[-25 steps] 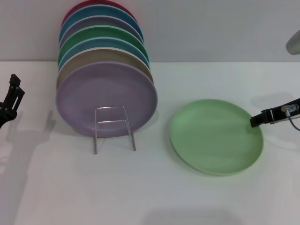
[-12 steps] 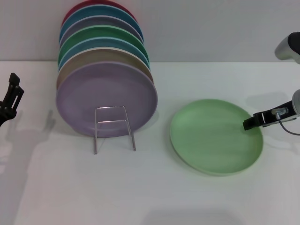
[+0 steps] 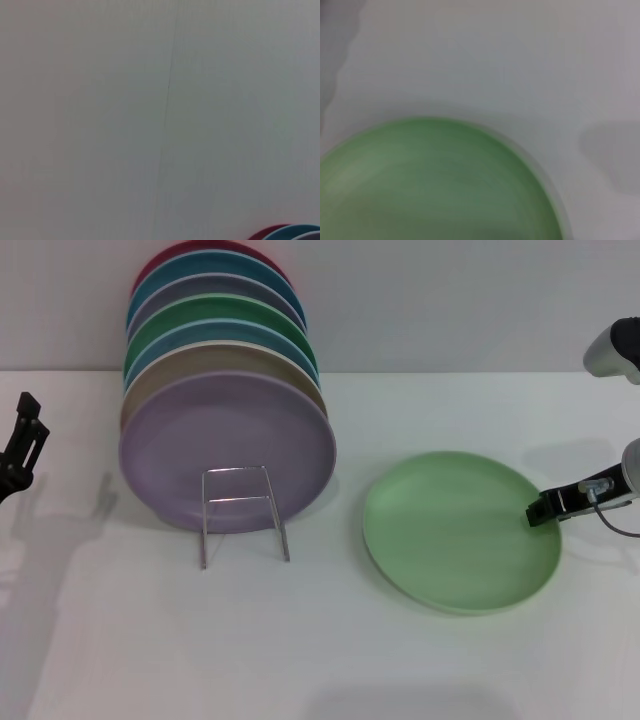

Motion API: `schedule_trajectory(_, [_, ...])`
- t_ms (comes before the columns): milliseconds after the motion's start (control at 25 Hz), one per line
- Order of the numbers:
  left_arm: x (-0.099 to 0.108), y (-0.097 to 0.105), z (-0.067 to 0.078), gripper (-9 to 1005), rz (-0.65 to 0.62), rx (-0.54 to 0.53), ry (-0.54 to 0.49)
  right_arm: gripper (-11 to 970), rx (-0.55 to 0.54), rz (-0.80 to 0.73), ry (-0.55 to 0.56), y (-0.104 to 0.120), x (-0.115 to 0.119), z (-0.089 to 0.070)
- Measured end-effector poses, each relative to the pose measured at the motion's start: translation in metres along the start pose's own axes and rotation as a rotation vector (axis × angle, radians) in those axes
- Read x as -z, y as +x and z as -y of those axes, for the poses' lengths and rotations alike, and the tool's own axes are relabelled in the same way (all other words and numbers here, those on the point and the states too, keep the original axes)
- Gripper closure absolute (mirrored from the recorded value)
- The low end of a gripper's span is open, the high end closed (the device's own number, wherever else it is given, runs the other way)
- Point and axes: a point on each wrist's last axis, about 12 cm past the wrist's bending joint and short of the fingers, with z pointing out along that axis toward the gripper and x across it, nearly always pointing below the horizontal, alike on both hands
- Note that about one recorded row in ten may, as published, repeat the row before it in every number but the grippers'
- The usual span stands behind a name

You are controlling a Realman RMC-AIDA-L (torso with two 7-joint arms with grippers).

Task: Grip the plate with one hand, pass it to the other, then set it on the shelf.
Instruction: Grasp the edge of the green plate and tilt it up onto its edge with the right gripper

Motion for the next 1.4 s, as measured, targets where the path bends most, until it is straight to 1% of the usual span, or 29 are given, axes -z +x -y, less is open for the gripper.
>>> schedule_trajectory(40, [0.000, 0.000, 0.000, 164, 0.000, 0.000, 0.000, 657, -0.003, -0.001, 0.000, 0.001, -0.001, 0.001])
schedule_trajectory(440, [0.000, 0.000, 0.000, 164, 0.004, -0.002, 0.002, 665, 0.001, 0.000, -0.005, 0.000, -0.001, 0.000])
schedule_trajectory(640, [0.000, 0.000, 0.000, 164, 0.003, -0.003, 0.001, 836, 0.002, -0.002, -0.006, -0.001, -0.001, -0.001])
schedule_trajectory(880, [0.000, 0.000, 0.000, 165, 0.004, -0.003, 0.001, 875, 0.001, 0.002, -0.002, -0.001, 0.000, 0.000])
schedule_trajectory(1080, [0.001, 0.000, -0.001, 165, 0.003, -0.003, 0.000, 908, 0.026, 0.048, 0.002, -0.004, 0.004, -0.001])
schedule_trajectory(1400, [0.003, 0.000, -0.001, 165, 0.001, -0.002, -0.001, 930, 0.085, 0.184, 0.034, -0.010, 0.023, -0.008])
